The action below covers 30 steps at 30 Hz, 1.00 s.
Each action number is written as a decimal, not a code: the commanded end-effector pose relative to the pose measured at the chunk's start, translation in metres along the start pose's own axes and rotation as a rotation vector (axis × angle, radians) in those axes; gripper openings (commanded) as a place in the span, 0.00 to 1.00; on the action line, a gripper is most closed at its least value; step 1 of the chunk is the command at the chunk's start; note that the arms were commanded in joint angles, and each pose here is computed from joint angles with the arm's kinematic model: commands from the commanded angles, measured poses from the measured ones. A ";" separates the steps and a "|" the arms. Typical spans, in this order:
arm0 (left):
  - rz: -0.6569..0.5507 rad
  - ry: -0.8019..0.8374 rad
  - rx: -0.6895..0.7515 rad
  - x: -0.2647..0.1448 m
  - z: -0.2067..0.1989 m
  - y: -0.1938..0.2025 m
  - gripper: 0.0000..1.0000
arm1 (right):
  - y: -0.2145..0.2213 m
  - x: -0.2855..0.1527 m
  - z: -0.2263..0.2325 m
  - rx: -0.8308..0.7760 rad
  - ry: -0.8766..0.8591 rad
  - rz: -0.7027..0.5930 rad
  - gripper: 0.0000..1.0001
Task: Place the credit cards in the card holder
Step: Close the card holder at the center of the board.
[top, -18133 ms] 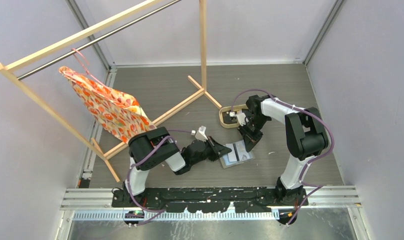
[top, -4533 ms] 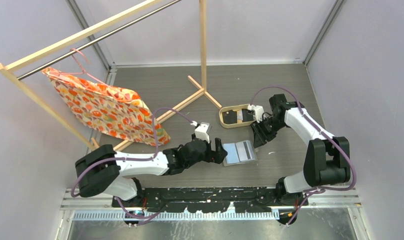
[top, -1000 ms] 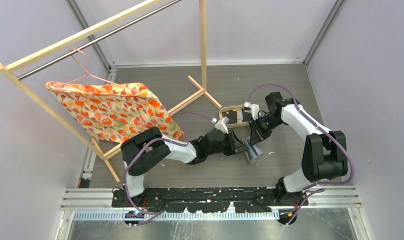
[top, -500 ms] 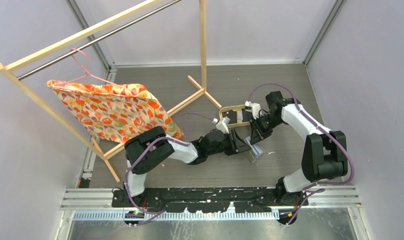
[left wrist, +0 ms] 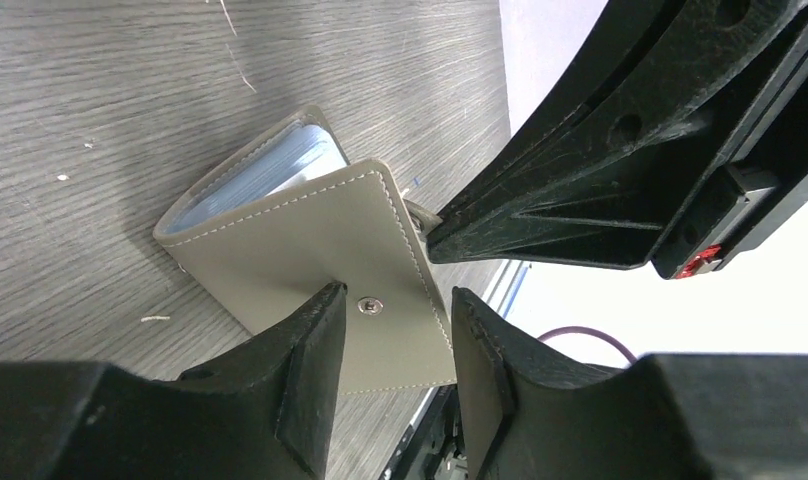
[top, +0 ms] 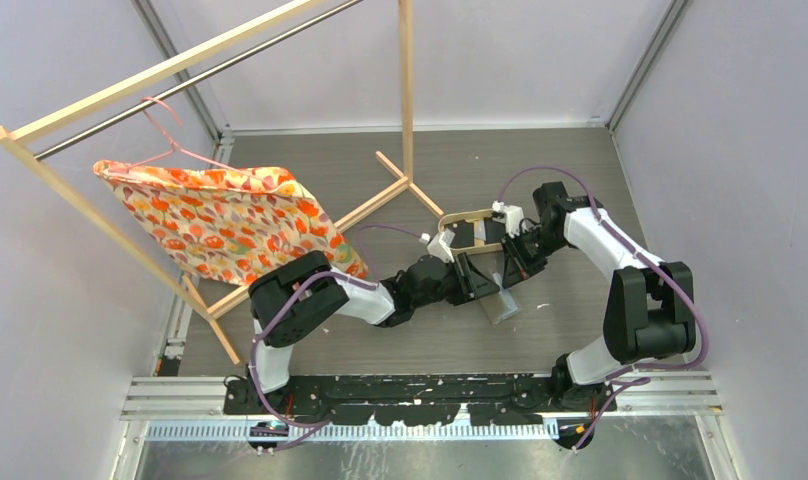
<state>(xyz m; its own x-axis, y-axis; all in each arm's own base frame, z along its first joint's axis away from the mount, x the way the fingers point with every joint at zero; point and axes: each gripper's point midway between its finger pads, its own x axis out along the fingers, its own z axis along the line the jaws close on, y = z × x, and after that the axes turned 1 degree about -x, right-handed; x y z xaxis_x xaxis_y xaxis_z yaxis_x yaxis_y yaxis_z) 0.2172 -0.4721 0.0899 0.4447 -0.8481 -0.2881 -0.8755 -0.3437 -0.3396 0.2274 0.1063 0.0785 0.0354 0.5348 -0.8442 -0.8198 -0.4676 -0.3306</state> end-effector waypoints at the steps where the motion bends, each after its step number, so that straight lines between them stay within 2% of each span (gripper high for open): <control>1: -0.053 0.050 0.027 0.004 -0.015 -0.014 0.45 | -0.014 -0.012 0.003 -0.032 0.010 -0.052 0.01; 10: -0.094 0.032 0.052 0.007 -0.008 -0.022 0.48 | -0.012 -0.013 0.005 -0.033 -0.004 -0.052 0.01; 15: -0.127 0.079 0.097 0.003 -0.021 -0.031 0.51 | -0.011 -0.015 0.006 -0.039 -0.015 -0.049 0.01; 23: -0.132 0.089 0.138 0.000 -0.022 -0.037 0.52 | -0.010 -0.018 0.003 -0.045 -0.008 -0.048 0.01; 26: -0.131 0.080 0.147 0.001 -0.020 -0.040 0.48 | -0.011 -0.019 0.005 -0.051 -0.016 -0.057 0.01; 30: -0.088 0.084 0.158 0.013 -0.023 -0.034 0.31 | -0.011 -0.019 0.007 -0.053 -0.034 -0.058 0.01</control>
<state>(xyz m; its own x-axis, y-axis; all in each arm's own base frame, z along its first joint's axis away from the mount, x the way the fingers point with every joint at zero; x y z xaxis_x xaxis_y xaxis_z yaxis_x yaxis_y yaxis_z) 0.2418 -0.4646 0.0948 0.5135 -0.8227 -0.2441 -0.8064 -0.3654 -0.4650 0.2247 0.1001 0.0806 0.0247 0.5438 -0.8389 -0.8159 -0.4739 -0.3312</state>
